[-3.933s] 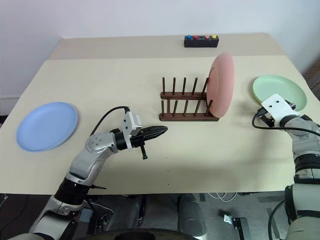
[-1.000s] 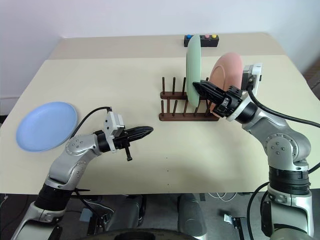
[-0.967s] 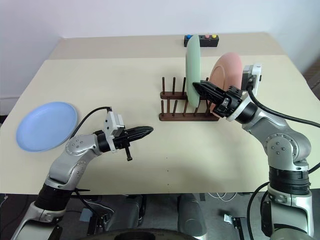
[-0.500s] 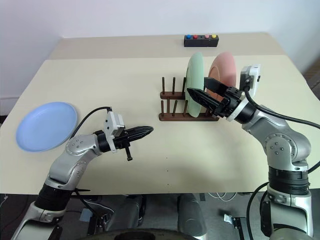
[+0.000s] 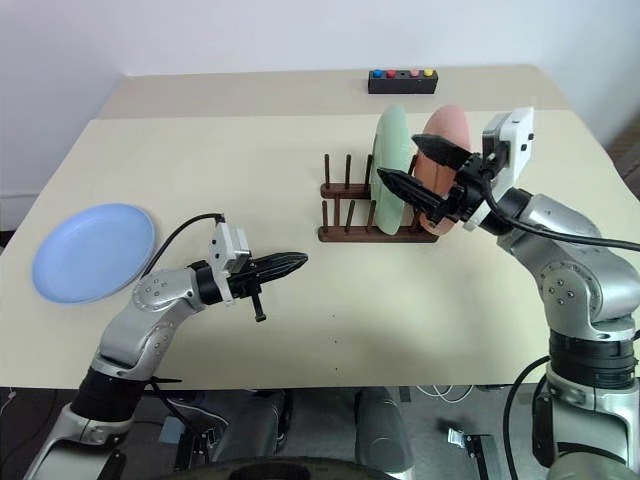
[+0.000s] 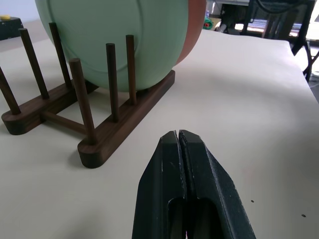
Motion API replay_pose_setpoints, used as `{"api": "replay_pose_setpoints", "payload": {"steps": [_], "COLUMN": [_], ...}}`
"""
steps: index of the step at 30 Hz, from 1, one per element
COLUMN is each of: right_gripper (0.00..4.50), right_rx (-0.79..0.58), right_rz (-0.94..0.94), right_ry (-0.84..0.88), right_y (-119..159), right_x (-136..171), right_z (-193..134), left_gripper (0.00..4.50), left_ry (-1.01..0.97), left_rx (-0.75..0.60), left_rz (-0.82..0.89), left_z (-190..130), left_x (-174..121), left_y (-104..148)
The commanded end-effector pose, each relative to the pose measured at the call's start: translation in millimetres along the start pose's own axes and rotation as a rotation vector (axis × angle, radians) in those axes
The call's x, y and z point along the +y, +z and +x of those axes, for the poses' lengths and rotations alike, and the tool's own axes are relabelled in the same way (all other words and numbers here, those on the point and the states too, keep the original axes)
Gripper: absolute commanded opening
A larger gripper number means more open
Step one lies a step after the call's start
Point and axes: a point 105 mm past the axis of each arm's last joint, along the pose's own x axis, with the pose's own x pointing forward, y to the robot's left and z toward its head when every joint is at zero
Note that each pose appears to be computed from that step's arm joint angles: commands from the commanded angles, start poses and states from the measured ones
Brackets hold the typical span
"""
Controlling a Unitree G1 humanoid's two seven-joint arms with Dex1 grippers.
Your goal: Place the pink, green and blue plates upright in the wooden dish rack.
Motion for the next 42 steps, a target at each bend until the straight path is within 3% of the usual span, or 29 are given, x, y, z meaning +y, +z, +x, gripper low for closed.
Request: {"api": "replay_pose_setpoints", "payload": {"steps": [1, 8, 9, 11, 18, 22, 26, 31, 35, 41, 42], "right_gripper": [4.40, 4.40, 4.44, 4.45, 4.45, 4.45, 4.45, 4.45, 4.45, 4.45, 4.45], "right_rx": [-0.026, -0.031, -0.042, -0.051, -0.012, 0.012, 0.006, 0.011, 0.015, 0.012, 0.008], "right_rz": [-0.182, -0.495, -0.505, -0.544, -0.639, -0.665, -0.654, -0.645, -0.638, -0.623, -0.615], "right_ry": [-0.010, 0.022, 0.043, 0.107, 0.323, 0.371, 0.413, 0.420, 0.410, 0.410, 0.414], "right_y": [23.7, 55.1, 58.9, 61.8, 25.5, 4.8, -6.1, -13.8, -16.8, -18.7, -18.8], "right_x": [1.3, 8.3, 12.0, 25.4, 70.2, 78.6, 86.7, 87.1, 85.8, 88.1, 89.2], "right_z": [-3.7, -8.2, -5.8, 6.3, 56.7, 69.7, 76.9, 80.0, 80.0, 75.0, 73.7], "left_gripper": [0.00, 0.00, 0.25, 0.80, 4.44, 4.48, 4.48, 4.48, 4.48, 4.48, 4.24], "left_ry": [-0.011, 0.131, 0.159, 0.248, 0.788, 1.077, 1.372, 1.603, 1.678, 1.651, 1.637], "left_rx": [-0.030, -0.042, -0.045, -0.067, -0.011, 0.054, 0.279, 0.396, 0.472, 0.543, 0.527], "left_rz": [0.038, 0.028, 0.027, 0.012, 0.108, 0.128, 0.051, -0.149, -0.273, -0.409, -0.430], "left_z": [1.1, -22.6, -27.3, -42.6, -123.5, -178.4, -249.5, -311.5, -333.6, -333.7, -330.0], "left_x": [-1.9, 25.8, 31.5, 48.8, 128.7, 153.0, 166.2, 164.4, 158.0, 150.6, 150.3], "left_y": [11.0, 20.7, 22.7, 30.8, 51.0, 60.0, 45.0, 23.1, 1.2, -27.7, -30.0]}}
